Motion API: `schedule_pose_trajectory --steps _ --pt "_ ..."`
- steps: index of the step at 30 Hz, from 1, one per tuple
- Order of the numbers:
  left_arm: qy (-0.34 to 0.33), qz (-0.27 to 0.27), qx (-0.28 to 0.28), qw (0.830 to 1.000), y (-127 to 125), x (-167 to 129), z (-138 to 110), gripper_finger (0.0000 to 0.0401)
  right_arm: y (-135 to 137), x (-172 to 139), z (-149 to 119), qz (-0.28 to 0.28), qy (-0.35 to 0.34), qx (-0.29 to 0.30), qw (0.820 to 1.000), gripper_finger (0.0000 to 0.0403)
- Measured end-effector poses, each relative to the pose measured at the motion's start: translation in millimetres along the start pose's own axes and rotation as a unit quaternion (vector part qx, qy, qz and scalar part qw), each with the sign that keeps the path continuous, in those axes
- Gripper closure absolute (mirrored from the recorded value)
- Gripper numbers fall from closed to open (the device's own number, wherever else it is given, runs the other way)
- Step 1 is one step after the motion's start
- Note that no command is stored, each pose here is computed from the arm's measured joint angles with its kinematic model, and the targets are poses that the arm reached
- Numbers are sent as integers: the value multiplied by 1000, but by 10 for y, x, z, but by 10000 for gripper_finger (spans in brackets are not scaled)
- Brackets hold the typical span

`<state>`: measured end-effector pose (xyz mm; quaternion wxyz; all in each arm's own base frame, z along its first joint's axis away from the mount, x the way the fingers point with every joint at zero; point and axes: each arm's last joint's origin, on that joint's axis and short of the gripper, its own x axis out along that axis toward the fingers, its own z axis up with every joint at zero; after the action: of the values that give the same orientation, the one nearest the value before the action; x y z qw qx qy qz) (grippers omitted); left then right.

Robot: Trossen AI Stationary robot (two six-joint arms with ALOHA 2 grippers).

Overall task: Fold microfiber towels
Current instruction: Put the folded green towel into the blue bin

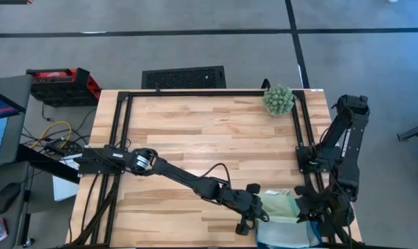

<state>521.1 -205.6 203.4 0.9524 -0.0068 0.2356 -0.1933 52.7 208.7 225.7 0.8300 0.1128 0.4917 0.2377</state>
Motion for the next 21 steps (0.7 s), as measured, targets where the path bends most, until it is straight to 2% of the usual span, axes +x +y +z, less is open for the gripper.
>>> schedule_pose_trajectory --steps 4,13,21 --pt "-1 -18 3 1000 -58 107 6 401 115 157 -46 19 2 -2 1000 391" --pt "5 -33 17 999 -353 218 -2 401 264 414 -104 43 -6 -1 999 391" --pt "11 23 -22 999 -372 221 -33 388 233 521 -125 22 7 -4 1000 381"
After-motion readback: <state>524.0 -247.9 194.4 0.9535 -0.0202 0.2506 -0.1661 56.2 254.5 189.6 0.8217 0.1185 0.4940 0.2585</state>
